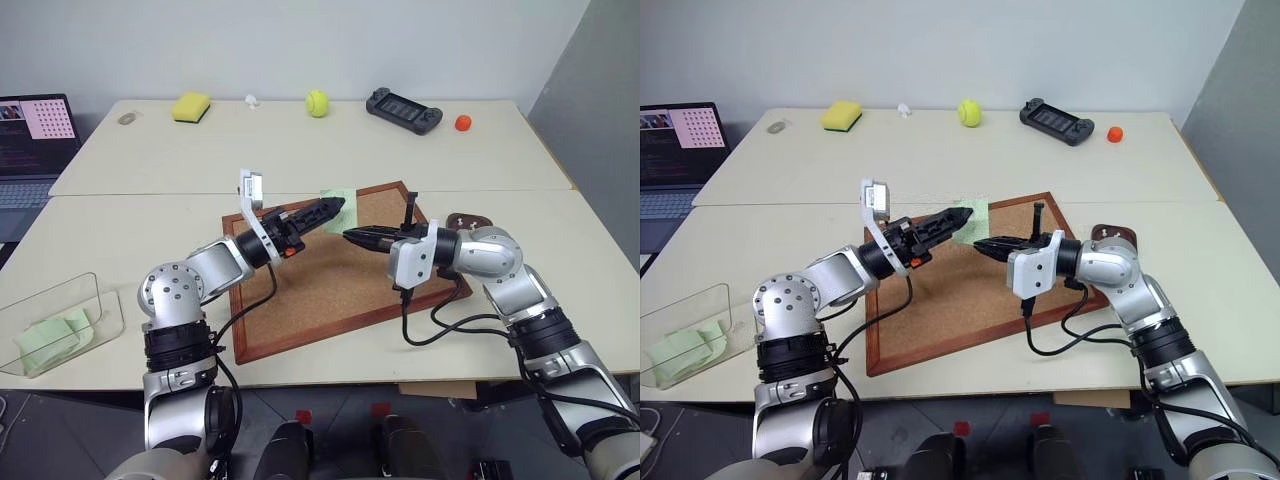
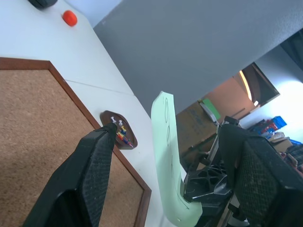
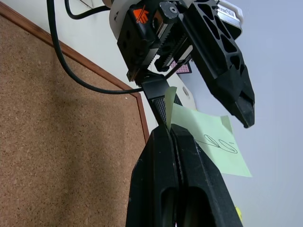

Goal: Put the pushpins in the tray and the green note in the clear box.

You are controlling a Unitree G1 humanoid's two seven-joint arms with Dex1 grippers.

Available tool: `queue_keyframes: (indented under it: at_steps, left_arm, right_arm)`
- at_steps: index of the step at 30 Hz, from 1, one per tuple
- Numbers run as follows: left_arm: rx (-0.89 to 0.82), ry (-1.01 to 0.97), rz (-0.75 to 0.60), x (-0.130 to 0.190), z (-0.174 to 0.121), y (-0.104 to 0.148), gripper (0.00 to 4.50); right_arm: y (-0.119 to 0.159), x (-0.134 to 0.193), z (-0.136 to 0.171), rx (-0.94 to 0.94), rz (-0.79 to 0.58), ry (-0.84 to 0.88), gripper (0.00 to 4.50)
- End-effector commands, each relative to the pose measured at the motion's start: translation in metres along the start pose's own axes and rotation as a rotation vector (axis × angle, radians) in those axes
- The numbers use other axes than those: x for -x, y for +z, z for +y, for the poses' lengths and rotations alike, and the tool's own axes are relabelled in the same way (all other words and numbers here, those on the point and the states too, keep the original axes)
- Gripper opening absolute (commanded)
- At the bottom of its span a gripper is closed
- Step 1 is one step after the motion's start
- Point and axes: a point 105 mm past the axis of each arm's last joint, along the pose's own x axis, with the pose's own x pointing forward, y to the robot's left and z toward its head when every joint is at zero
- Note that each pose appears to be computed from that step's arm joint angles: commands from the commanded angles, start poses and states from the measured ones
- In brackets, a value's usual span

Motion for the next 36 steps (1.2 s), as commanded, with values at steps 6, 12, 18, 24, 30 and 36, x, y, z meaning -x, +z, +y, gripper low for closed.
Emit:
queue_keyframes:
  at_steps: [6,12,18,24,30,36]
  left_arm:
    - [-0.027,-0.051,-0.021,-0.002,-0.011,0.009,2.20]
    - [-0.024,-0.052,-0.046,-0.002,-0.010,0.012,0.98]
    - [-0.025,-0.065,-0.044,-0.001,-0.012,0.011,0.05]
    - [-0.038,-0.038,-0.053,-0.002,-0.008,0.013,0.05]
    - [-0.023,-0.036,-0.081,-0.002,-0.007,0.018,0.00]
    - [-0.030,-0.019,-0.106,0.001,-0.006,0.023,0.00]
  right_arm:
    - [0.012,-0.003,-0.008,0.014,-0.045,-0.040,0.00]
    - [0.011,-0.004,-0.009,-0.006,-0.043,-0.048,0.00]
    - [0.010,-0.005,-0.011,-0.020,-0.042,-0.057,0.00]
    - [0.008,-0.005,-0.016,-0.055,-0.041,-0.086,0.00]
    - [0.008,-0.001,-0.019,-0.061,-0.040,-0.104,1.10]
    - [0.009,0.006,-0.020,-0.084,-0.039,-0.120,2.25]
